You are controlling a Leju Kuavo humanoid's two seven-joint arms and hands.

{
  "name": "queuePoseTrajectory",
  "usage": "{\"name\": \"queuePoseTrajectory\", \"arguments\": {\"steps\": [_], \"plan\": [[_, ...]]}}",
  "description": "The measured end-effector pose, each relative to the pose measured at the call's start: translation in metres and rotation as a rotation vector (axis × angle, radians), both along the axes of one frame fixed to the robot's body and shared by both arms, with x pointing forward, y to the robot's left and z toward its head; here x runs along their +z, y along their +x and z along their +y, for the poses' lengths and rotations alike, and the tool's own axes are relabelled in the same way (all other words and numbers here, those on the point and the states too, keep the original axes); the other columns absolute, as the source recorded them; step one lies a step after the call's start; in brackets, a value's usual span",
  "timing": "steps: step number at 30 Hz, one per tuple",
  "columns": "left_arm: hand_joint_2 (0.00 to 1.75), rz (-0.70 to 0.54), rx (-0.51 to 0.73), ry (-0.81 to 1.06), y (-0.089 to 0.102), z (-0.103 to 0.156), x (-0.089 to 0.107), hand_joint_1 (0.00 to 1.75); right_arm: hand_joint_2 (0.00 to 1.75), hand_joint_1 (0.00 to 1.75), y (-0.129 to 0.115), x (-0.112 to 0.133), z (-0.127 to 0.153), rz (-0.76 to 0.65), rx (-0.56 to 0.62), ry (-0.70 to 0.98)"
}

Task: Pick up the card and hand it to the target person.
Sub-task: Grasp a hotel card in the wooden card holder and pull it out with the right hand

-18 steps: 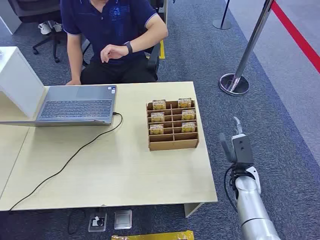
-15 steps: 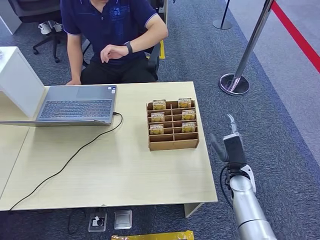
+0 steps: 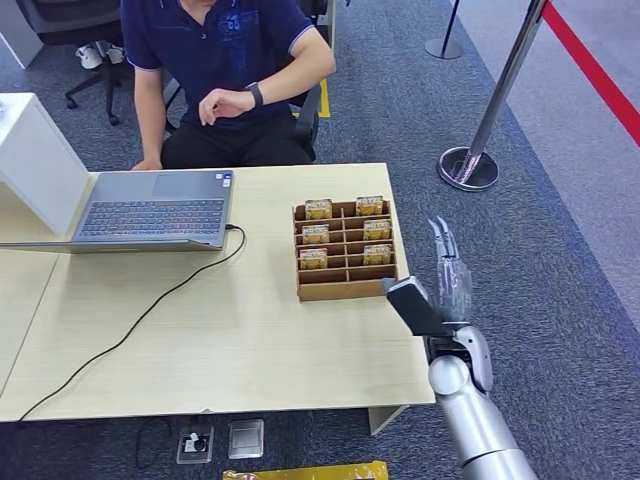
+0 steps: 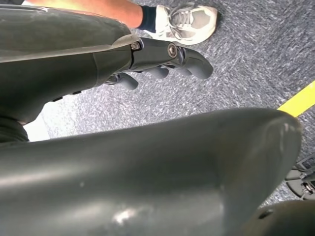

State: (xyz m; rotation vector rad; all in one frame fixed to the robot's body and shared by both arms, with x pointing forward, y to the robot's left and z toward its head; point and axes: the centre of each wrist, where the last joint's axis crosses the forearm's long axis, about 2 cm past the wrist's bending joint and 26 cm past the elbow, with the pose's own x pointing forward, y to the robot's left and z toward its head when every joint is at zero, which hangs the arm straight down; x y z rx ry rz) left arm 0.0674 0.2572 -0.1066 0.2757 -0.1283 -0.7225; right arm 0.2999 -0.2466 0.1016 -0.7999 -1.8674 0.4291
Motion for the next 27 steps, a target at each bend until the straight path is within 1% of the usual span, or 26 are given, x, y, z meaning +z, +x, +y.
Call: {"name": "queuePoseTrajectory", "arguments": {"steps": [9, 13, 26, 27], "plan": [[0.0, 0.001, -0.017, -0.005, 0.001, -0.003, 0.0, 0.0, 1.75, 0.0, -0.003, 0.015, 0.005, -0.088, -0.131, -0.225], [0.0, 0.002, -0.021, -0.006, 0.001, -0.003, 0.0, 0.0, 1.75, 0.0, -0.003, 0.018, 0.007, -0.084, -0.17, -0.31], [0.0, 0.006, -0.029, -0.005, 0.005, -0.004, 0.001, 0.0, 1.75, 0.0, 0.007, 0.024, 0.016, -0.037, -0.241, -0.477], [0.0, 0.008, -0.028, -0.004, 0.005, -0.004, 0.001, 0.0, 1.75, 0.05, 0.008, 0.024, 0.017, -0.033, -0.242, -0.486]]}}
